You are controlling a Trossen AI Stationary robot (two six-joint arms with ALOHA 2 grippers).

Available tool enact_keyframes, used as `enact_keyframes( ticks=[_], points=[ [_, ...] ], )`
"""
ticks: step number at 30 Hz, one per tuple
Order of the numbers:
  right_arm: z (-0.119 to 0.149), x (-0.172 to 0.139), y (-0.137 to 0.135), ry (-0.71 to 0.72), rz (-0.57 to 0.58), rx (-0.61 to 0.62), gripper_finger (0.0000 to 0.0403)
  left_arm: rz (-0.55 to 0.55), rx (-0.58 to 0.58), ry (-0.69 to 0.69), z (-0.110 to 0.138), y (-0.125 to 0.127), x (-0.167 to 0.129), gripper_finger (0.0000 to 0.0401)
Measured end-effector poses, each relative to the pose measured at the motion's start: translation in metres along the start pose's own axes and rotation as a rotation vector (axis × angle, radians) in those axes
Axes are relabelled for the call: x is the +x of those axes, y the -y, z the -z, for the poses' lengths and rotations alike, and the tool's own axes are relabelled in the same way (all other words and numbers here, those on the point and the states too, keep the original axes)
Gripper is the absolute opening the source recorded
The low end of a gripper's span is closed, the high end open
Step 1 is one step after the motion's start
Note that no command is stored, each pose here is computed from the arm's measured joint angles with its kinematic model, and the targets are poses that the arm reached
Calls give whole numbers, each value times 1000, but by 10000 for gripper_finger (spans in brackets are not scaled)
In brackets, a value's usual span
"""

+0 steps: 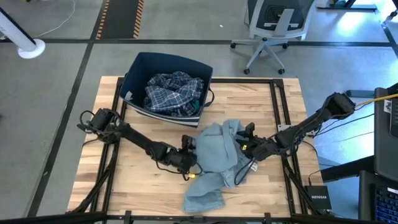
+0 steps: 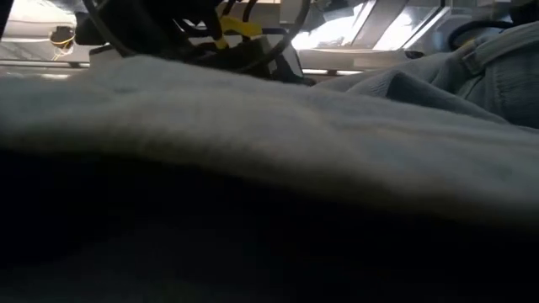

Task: Sort clothes
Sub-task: Put the blue pants into the laundry bin

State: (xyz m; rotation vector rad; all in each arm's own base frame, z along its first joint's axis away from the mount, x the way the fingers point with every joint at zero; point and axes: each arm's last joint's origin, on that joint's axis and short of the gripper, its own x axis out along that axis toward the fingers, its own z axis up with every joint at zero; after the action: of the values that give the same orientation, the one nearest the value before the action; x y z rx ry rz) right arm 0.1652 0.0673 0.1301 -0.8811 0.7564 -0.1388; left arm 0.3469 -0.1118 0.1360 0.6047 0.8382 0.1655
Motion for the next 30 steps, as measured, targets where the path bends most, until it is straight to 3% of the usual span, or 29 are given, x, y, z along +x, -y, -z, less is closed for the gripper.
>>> enact_keyframes(
  ticks=[7, 17, 30],
  points=[
    [-1, 11, 13, 13, 6, -19, 213, -4, -100, -12, 2, -7, 5, 198],
    [1, 23, 22, 70, -103, 5, 213, 76, -262, -25, 5, -18, 14, 198],
    [5, 33, 9, 8, -170, 31, 213, 75, -284, -26, 5, -17, 14, 198]
  ],
)
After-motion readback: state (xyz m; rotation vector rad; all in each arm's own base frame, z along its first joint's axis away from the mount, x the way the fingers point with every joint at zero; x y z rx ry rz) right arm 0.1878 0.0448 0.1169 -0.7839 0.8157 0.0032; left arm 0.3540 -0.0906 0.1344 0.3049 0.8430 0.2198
